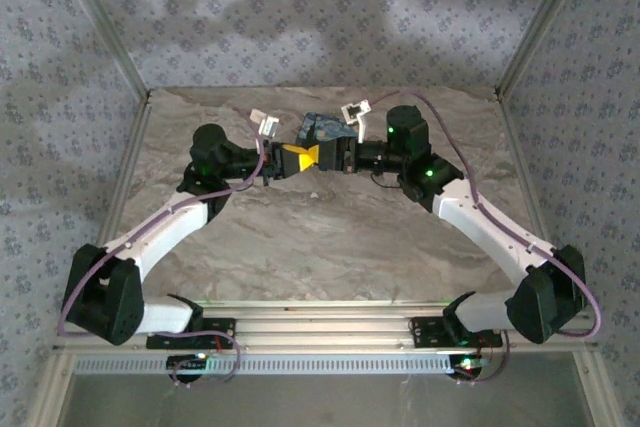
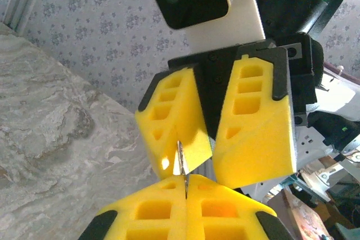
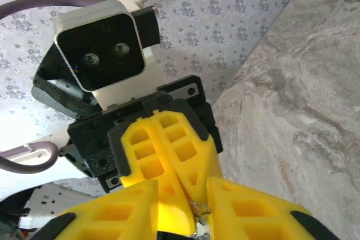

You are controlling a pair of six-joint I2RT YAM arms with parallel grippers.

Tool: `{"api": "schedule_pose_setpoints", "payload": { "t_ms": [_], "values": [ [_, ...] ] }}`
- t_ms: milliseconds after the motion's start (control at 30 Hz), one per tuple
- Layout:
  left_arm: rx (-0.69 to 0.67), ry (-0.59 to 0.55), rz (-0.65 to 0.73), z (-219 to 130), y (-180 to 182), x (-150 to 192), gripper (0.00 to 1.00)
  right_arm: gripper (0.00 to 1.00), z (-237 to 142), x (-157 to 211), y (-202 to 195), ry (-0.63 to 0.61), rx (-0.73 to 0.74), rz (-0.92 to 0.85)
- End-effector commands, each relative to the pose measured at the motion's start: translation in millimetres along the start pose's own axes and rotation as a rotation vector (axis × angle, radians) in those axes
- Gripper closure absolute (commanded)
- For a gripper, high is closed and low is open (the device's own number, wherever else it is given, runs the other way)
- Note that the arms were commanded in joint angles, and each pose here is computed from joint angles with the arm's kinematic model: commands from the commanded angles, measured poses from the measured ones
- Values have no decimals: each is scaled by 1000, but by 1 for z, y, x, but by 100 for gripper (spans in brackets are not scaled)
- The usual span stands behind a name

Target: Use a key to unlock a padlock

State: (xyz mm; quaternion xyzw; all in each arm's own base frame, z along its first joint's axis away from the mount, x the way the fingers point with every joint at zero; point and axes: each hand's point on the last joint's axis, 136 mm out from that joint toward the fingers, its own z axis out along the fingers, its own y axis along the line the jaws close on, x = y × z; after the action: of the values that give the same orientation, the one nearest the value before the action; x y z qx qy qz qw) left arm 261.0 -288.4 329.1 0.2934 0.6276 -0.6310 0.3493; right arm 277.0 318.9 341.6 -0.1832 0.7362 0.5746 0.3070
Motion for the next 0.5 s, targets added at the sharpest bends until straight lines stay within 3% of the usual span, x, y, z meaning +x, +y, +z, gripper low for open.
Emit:
{"api": "schedule_pose_setpoints", "payload": {
  "t_ms": [0, 100, 467],
  "values": [
    [52, -6, 89, 0, -26, -13, 100, 86, 2, 2, 2, 6, -21, -1],
    [57, -3, 90, 1, -28, -12, 100, 100, 1, 2, 3, -1, -24, -5],
    [13, 32, 89, 1, -18, 4, 100, 100, 0, 9, -1, 4, -10, -19]
  ]
}}
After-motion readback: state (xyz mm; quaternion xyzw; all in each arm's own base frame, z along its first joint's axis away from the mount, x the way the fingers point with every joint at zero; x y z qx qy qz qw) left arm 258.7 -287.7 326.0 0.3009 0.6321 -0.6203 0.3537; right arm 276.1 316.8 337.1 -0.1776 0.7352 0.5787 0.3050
